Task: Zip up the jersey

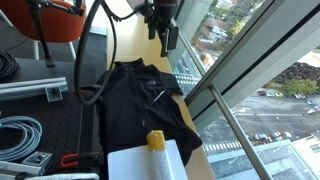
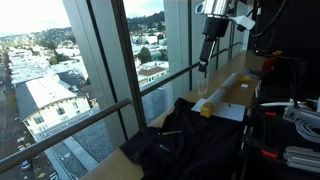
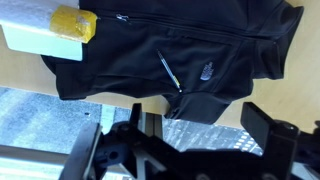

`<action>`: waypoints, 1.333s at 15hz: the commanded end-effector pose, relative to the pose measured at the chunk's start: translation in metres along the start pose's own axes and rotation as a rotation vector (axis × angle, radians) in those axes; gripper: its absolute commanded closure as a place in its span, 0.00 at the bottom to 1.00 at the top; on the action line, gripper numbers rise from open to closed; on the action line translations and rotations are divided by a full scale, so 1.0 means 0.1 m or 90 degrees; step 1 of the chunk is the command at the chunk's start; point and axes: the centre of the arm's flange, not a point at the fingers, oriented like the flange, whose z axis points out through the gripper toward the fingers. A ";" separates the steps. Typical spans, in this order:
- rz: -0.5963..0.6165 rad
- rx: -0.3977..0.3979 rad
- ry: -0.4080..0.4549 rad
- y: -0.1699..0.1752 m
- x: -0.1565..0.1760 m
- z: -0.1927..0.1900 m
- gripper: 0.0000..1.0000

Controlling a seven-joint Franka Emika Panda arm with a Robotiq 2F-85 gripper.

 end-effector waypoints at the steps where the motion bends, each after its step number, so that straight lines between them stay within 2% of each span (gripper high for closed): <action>1: 0.002 -0.013 -0.011 0.23 0.04 0.52 0.00; 12: -0.071 -0.046 -0.090 0.47 -0.12 1.93 0.00; 20: -0.079 -0.043 -0.151 0.52 -0.22 2.64 0.00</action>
